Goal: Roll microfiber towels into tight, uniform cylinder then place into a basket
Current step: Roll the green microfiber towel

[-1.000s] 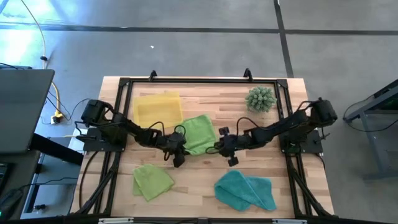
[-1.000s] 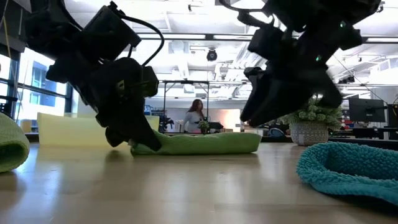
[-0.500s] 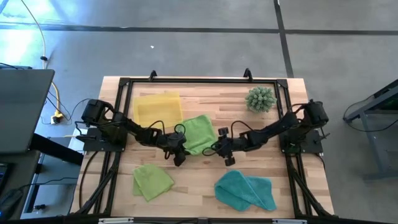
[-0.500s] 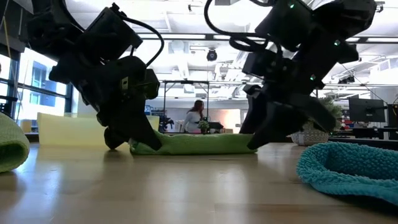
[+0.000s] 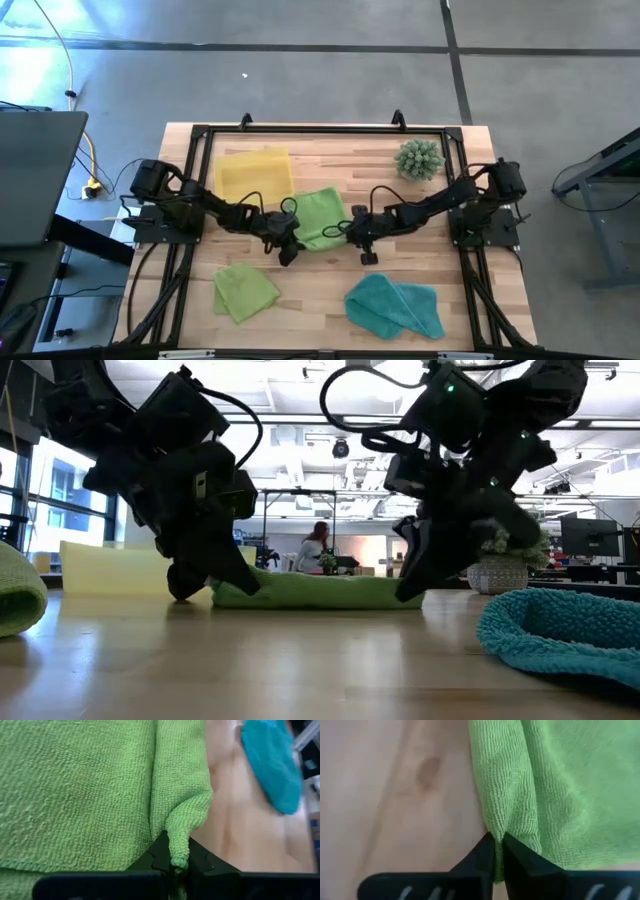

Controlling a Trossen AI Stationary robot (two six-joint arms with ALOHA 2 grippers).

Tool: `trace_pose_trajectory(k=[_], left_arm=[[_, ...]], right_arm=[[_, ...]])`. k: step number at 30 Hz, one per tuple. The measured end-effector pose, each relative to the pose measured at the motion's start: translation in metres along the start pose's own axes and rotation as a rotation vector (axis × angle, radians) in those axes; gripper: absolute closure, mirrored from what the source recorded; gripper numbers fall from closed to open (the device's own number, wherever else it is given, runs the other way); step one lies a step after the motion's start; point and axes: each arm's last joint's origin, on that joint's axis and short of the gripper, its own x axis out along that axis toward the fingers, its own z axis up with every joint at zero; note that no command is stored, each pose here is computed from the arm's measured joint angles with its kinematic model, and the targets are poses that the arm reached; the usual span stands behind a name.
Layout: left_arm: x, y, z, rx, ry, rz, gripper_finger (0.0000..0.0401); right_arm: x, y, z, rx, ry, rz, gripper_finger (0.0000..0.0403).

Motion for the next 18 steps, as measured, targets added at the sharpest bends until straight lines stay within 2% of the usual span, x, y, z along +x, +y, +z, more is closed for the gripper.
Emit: trace_pose_trajectory(k=[3,6,8,13,18], left_arm=[[0.000,-0.002,0.000,-0.046,0.014,-0.029,0.0391],[0.000,-0.003,0.002,-0.159,0.010,-0.042,0.0390],[-0.001,-0.004,0.002,-0.229,0.013,-0.048,0.0390],[-0.001,-0.004,0.002,-0.409,0.018,-0.048,0.0390],[0.000,-0.003,0.002,-0.513,0.023,-0.035,0.0389]], right_arm=[[-0.001,-0.007,0.000,0.106,-0.002,0.124,0.0398],[-0.002,-0.014,0.000,0.220,-0.004,0.236,0.0398],[-0.003,-0.021,0.000,0.301,-0.003,0.266,0.0398],[-0.004,-0.037,-0.003,0.510,0.015,0.239,0.0400],[-0.005,-0.049,-0.009,0.652,0.054,0.168,0.0400]])
